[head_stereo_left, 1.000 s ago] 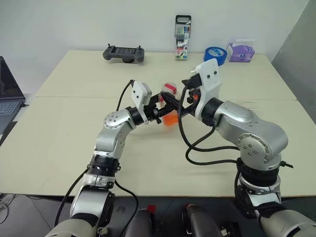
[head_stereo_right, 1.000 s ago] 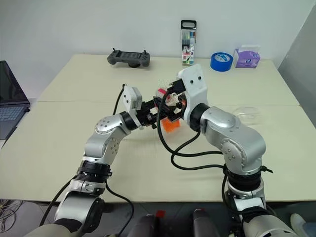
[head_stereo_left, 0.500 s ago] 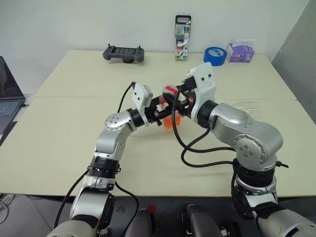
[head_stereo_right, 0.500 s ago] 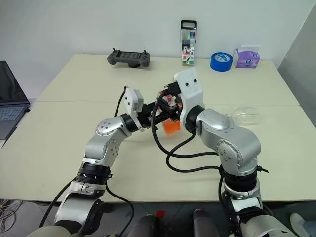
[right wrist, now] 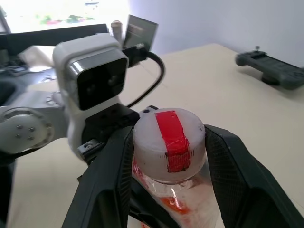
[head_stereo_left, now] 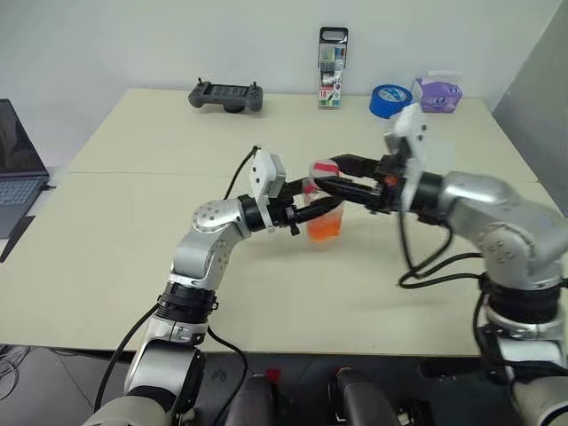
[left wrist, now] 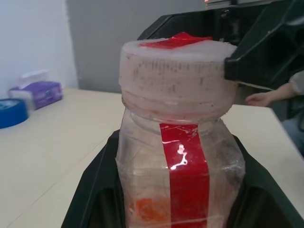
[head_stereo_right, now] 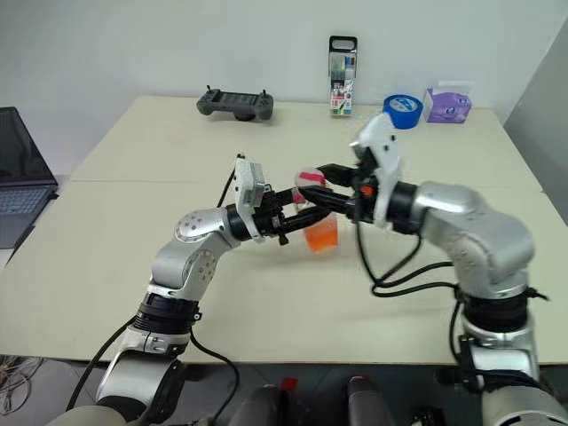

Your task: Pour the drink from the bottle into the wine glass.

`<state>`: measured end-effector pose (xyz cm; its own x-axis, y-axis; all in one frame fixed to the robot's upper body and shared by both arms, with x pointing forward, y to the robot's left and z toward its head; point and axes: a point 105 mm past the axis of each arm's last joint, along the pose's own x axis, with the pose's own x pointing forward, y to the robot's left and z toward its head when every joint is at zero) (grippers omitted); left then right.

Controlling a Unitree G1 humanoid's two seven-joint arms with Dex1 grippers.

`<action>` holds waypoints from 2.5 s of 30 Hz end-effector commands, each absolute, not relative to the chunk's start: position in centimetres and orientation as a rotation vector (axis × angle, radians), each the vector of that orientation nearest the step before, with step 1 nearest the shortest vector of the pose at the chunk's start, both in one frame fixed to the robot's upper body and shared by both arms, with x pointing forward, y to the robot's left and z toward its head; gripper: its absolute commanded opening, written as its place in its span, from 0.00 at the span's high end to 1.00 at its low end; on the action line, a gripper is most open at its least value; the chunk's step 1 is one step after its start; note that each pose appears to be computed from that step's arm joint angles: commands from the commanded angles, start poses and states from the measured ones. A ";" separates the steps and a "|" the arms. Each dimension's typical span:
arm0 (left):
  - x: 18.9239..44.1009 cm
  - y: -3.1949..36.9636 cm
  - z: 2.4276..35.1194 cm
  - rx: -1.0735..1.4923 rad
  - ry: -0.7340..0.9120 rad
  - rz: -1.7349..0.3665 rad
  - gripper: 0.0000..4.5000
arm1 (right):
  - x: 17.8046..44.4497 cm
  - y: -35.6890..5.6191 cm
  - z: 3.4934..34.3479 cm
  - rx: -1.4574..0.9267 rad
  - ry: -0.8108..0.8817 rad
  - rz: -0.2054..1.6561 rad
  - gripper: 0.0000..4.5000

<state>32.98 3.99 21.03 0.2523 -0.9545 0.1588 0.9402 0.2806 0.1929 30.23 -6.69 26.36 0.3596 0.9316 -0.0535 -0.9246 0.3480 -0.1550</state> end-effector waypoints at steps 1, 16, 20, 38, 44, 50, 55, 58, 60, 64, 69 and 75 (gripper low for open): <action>32.9 4.2 21.6 0.051 -0.269 -1.273 0.58 | 27.0 -5.2 28.3 -0.222 -0.148 1.523 0.58; 33.1 4.1 21.4 0.027 -0.247 -1.283 0.58 | 29.7 -5.0 30.1 -0.309 -0.250 1.252 0.14; 33.3 4.0 21.3 0.026 -0.242 -1.285 0.58 | 29.4 -5.0 30.1 -0.322 -0.253 1.138 0.00; 34.3 4.2 21.2 0.085 -0.243 -1.301 0.58 | 28.3 -5.4 27.5 -0.111 -0.104 0.525 0.00; 34.6 4.2 21.4 0.109 -0.272 -1.285 0.58 | 28.3 -5.3 27.2 -0.092 -0.072 0.478 0.00; 34.5 4.0 21.2 0.127 -0.281 -1.289 0.58 | 28.4 -4.7 26.7 -0.080 -0.049 0.453 0.00; 34.5 4.0 21.0 0.125 -0.275 -1.293 0.58 | 28.5 -4.4 26.7 -0.080 -0.044 0.446 0.00; 34.5 4.0 20.9 0.126 -0.272 -1.295 0.58 | 28.6 -4.5 26.5 -0.077 -0.035 0.438 0.00; 34.5 4.0 21.0 0.125 -0.273 -1.295 0.58 | 28.7 -4.5 26.5 -0.075 -0.031 0.435 0.00; 34.6 3.9 21.0 0.123 -0.275 -1.292 0.58 | 28.9 -4.2 26.3 -0.064 -0.016 0.437 0.00; 34.6 3.9 20.8 0.125 -0.270 -1.288 0.58 | 29.0 -4.0 26.2 -0.069 -0.006 0.445 0.00; 34.6 4.0 20.8 0.123 -0.267 -1.283 0.58 | 29.3 -4.2 26.0 -0.077 0.004 0.431 0.34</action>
<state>34.93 4.19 19.32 0.2802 -0.9555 0.0926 0.9377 0.2931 0.1865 29.53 -4.07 25.17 0.9032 0.4257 -0.0551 -0.4287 0.9014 -0.0614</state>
